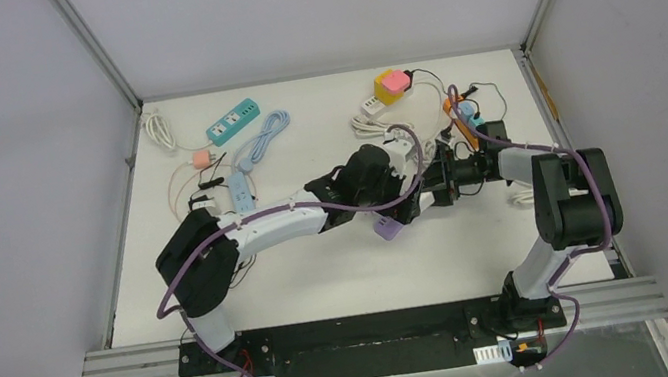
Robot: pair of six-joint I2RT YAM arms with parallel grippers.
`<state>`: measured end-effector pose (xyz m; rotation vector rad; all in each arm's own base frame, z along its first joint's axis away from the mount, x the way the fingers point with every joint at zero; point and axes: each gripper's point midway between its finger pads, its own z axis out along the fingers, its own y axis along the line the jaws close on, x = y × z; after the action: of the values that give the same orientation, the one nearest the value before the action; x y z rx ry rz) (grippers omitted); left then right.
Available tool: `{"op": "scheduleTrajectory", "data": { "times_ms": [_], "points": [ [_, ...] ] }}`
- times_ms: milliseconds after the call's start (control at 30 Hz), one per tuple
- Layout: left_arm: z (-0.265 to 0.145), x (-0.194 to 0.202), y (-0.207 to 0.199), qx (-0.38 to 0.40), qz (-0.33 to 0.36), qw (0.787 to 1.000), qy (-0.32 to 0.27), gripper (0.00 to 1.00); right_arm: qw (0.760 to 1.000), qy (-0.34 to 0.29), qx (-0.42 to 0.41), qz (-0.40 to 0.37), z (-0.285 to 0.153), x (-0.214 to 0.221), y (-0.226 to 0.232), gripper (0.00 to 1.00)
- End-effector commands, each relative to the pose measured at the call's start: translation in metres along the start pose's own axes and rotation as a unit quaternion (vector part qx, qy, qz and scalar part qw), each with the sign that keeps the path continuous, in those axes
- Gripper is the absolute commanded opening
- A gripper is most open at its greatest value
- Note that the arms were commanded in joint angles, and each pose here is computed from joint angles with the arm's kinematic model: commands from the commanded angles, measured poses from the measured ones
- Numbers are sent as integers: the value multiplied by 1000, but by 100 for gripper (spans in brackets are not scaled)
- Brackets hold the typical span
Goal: Pull the plug off the socket
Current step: Place the plug at the center of the board.
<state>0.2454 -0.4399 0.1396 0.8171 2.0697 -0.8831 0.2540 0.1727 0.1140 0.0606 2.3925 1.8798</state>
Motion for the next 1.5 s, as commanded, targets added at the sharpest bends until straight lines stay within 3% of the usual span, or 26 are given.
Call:
{"op": "scheduleTrajectory", "data": {
  "times_ms": [0,233,367,467,500,567,633,700,800,833,1167,1467],
  "points": [
    [5,-22,-10,8,46,999,-19,85,999,16,-25,-23,4,-2,15,0],
    [17,-22,-18,26,48,999,-7,77,999,20,-24,-20,5,-1,14,0],
    [22,-21,-21,33,45,998,-1,67,999,22,-24,-18,6,0,14,2],
    [25,-19,-22,35,40,999,7,51,999,23,-23,-17,7,0,13,7],
    [26,-17,-22,36,39,999,11,40,999,24,-23,-17,7,0,13,10],
    [28,-15,-22,35,35,999,19,10,999,25,-23,-18,7,1,13,22],
    [28,-14,-21,34,30,999,21,0,999,27,-21,-30,6,3,14,39],
    [26,-13,-21,32,28,999,21,0,998,31,-12,-44,5,6,13,60],
    [21,-10,-20,30,25,999,19,0,998,31,-4,-60,3,8,13,82],
    [19,-10,-20,31,24,999,17,0,998,32,-4,-62,3,9,13,98],
    [-9,-10,-13,10,6,1000,-14,0,997,32,-9,-72,2,9,16,100],
    [-48,5,42,-87,-61,994,-23,0,997,25,-9,-78,-2,7,17,100]
  ]
}}
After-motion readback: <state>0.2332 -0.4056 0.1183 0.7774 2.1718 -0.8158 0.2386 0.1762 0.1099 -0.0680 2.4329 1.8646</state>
